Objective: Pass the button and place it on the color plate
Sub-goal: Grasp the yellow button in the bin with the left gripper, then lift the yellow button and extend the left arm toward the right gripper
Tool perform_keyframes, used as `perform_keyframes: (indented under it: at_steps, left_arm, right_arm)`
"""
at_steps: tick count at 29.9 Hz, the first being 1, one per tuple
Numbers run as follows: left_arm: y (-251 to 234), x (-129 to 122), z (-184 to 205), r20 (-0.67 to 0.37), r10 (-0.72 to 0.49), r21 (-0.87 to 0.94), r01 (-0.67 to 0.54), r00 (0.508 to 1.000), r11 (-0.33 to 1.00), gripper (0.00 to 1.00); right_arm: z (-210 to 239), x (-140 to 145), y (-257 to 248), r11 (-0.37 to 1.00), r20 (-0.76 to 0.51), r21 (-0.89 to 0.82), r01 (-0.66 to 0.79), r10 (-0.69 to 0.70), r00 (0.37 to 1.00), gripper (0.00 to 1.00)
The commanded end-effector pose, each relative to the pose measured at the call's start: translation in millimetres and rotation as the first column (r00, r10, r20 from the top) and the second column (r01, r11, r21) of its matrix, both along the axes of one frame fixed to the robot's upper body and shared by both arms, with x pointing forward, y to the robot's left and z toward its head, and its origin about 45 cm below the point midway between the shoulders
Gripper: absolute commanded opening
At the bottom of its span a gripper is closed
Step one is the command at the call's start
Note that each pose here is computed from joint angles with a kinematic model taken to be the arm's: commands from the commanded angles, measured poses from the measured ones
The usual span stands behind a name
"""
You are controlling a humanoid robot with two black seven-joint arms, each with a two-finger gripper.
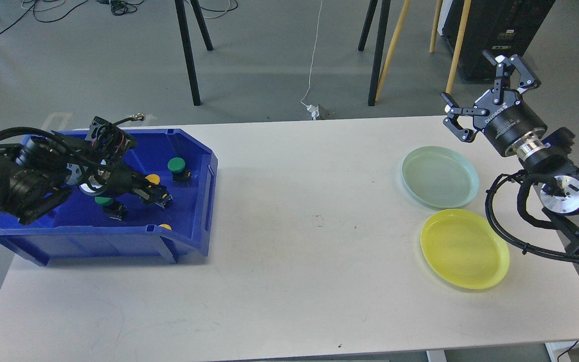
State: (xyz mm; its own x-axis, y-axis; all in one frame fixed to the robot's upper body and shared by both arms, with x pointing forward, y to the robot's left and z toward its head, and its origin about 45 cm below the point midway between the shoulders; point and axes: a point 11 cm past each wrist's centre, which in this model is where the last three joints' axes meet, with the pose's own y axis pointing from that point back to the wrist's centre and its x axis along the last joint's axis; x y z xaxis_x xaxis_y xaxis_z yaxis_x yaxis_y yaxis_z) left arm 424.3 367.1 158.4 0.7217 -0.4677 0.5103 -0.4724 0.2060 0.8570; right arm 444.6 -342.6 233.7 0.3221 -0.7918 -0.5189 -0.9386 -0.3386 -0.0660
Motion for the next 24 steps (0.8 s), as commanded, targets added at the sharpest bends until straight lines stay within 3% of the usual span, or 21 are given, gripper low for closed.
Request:
perform_keyframes:
  at_steps: [1,9,13,16,19,24]
  left_arm:
    - [-1.0,2.4,47.2,0.042,0.001,-0.092,0.002,0.999,0.996,0.03]
    - [-59.6,-16.5,157.3,0.143,-0.018,-0.487,0.086,0.99,0.869,0.05]
    - [-132.4,-25.1,146.1,0.083,-0.021,-0.747,0.076,0.996,0.661,0.05]
    - [-188.3,-22.9,141.7,0.061,-0.038,-0.852,0.072,0.997,0.519,0.05]
    - [-238.5,-20.1,115.7,0.02,-0.055,-0.89,0.043,0.998,0.453,0.05]
    - [-281.7,-18.8,81.1,-0.022,-0.054,-0.903,0.004,0.998,0.431,0.05]
  right_arm:
    - [4.3,2.1,-2.8,1.0,0.015,0.016,0.017,-0.017,1.0,1.0]
    - [21.4,9.6,-17.3,0.993,0.038,0.043,0.114,-0.115,0.993,1.0]
    - [31.0,-16.5,-45.3,0.995,0.026,-0.06,0.075,-0.074,0.997,1.0]
    - [31.8,-43.5,-41.9,0.988,-0.042,-0.147,-0.052,0.047,0.998,1.0]
    - [26.3,-73.2,-45.2,0.962,-0.141,-0.204,-0.179,0.152,0.978,1.0]
    - [8.8,-90.3,-16.8,0.932,-0.235,-0.195,-0.304,0.257,0.937,1.0]
